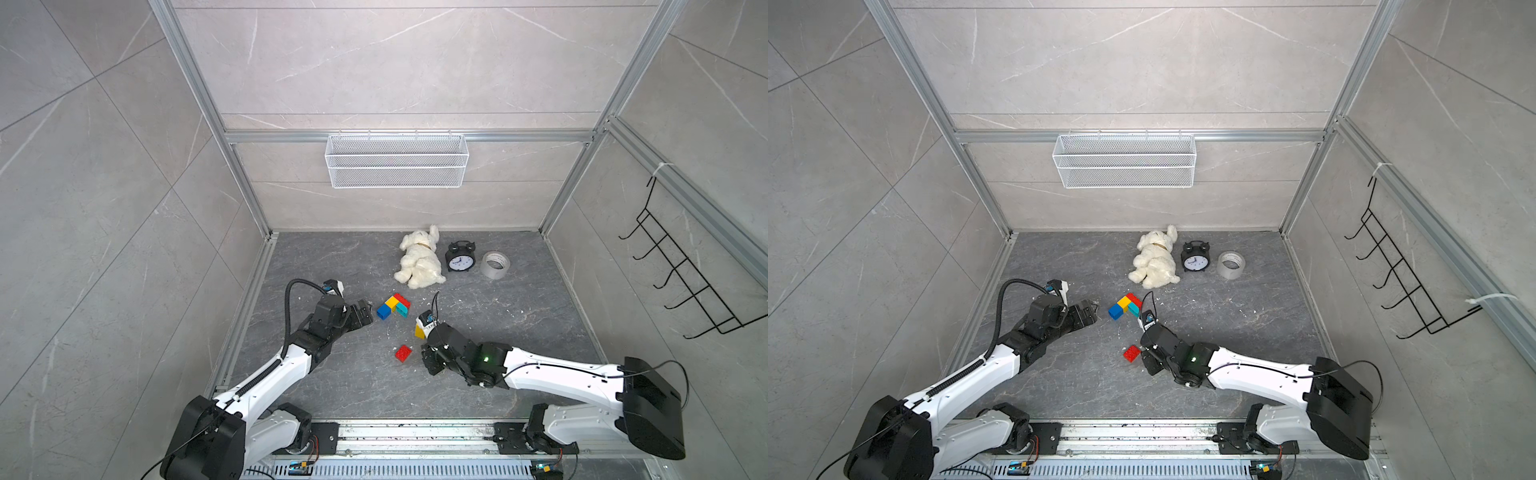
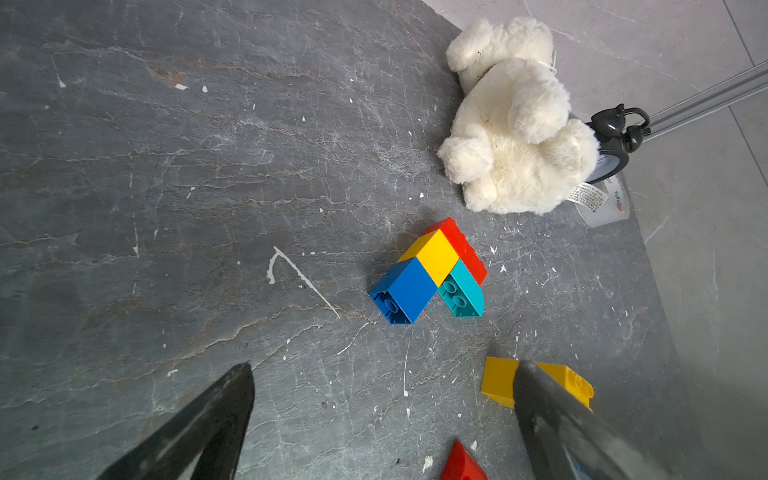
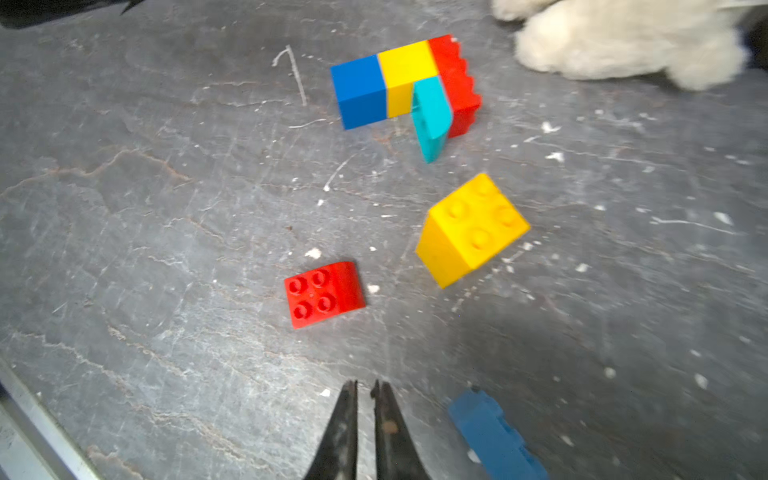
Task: Assemble the letter r with lego
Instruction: Adjust the lego brick at the center of the board.
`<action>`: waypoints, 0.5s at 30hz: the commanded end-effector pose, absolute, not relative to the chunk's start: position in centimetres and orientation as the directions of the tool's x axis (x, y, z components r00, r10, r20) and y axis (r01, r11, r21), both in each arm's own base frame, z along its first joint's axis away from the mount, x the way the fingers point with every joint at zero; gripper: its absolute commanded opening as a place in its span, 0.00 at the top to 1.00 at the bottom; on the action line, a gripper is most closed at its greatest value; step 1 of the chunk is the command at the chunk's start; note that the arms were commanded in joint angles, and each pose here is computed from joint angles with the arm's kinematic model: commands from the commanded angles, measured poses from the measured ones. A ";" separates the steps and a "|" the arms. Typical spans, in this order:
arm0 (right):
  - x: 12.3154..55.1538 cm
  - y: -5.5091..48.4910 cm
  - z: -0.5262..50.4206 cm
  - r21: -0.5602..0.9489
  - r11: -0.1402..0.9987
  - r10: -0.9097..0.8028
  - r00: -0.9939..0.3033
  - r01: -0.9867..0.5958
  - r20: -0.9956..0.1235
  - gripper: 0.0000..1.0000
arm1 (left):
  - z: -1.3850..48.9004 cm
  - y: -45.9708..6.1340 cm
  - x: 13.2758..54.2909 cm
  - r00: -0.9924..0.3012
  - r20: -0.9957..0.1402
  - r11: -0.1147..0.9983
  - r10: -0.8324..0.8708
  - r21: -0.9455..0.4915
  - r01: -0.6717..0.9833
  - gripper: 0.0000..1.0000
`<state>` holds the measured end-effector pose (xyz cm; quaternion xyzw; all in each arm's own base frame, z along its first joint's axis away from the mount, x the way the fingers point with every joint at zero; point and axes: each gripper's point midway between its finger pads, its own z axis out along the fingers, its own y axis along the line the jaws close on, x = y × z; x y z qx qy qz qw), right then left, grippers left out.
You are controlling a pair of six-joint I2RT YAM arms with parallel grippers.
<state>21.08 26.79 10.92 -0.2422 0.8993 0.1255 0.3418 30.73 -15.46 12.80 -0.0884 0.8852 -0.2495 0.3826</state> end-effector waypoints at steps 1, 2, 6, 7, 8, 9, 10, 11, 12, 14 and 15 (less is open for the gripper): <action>21.0 21.9 9.2 -0.065 0.918 -0.348 -0.714 -0.392 -0.608 0.86 | 14.4 -16.4 31.8 -0.671 -0.653 0.840 -0.352 -0.537 0.081 0.01; 21.0 21.5 9.0 -0.061 0.927 -0.329 -0.725 -0.370 -0.605 0.86 | 14.4 -16.5 31.8 -0.673 -0.651 0.838 -0.352 -0.539 0.082 0.01; 20.6 20.4 7.5 -0.054 0.943 -0.296 -0.754 -0.328 -0.586 0.86 | 14.2 -16.8 31.9 -0.681 -0.643 0.835 -0.351 -0.544 0.083 0.01; 20.4 20.5 7.2 -0.044 0.942 -0.294 -0.757 -0.332 -0.583 0.86 | 14.2 -16.8 32.0 -0.681 -0.643 0.835 -0.349 -0.544 0.086 0.01; 20.4 20.8 7.0 -0.029 0.942 -0.287 -0.761 -0.333 -0.582 0.85 | 14.3 -16.9 32.0 -0.682 -0.644 0.835 -0.347 -0.544 0.089 0.01; 20.2 20.9 6.8 -0.019 0.942 -0.285 -0.765 -0.336 -0.578 0.85 | 14.3 -16.8 32.0 -0.683 -0.644 0.836 -0.345 -0.542 0.088 0.01; 20.2 21.1 6.5 -0.011 0.941 -0.282 -0.771 -0.337 -0.571 0.85 | 14.3 -16.9 32.0 -0.685 -0.644 0.838 -0.342 -0.539 0.089 0.01; 20.0 21.1 6.1 -0.009 0.942 -0.283 -0.777 -0.336 -0.562 0.86 | 14.3 -16.8 32.0 -0.685 -0.644 0.839 -0.340 -0.537 0.089 0.01; 19.9 21.1 5.6 -0.010 0.942 -0.285 -0.783 -0.336 -0.553 0.86 | 14.2 -16.8 32.0 -0.685 -0.644 0.840 -0.341 -0.536 0.085 0.01; 19.8 21.0 4.9 -0.013 0.943 -0.287 -0.790 -0.334 -0.541 0.86 | 14.1 -16.8 32.0 -0.687 -0.642 0.841 -0.341 -0.535 0.083 0.01; 19.7 20.8 4.5 -0.019 0.943 -0.290 -0.794 -0.331 -0.534 0.86 | 14.0 -16.7 32.0 -0.689 -0.639 0.841 -0.342 -0.535 0.078 0.01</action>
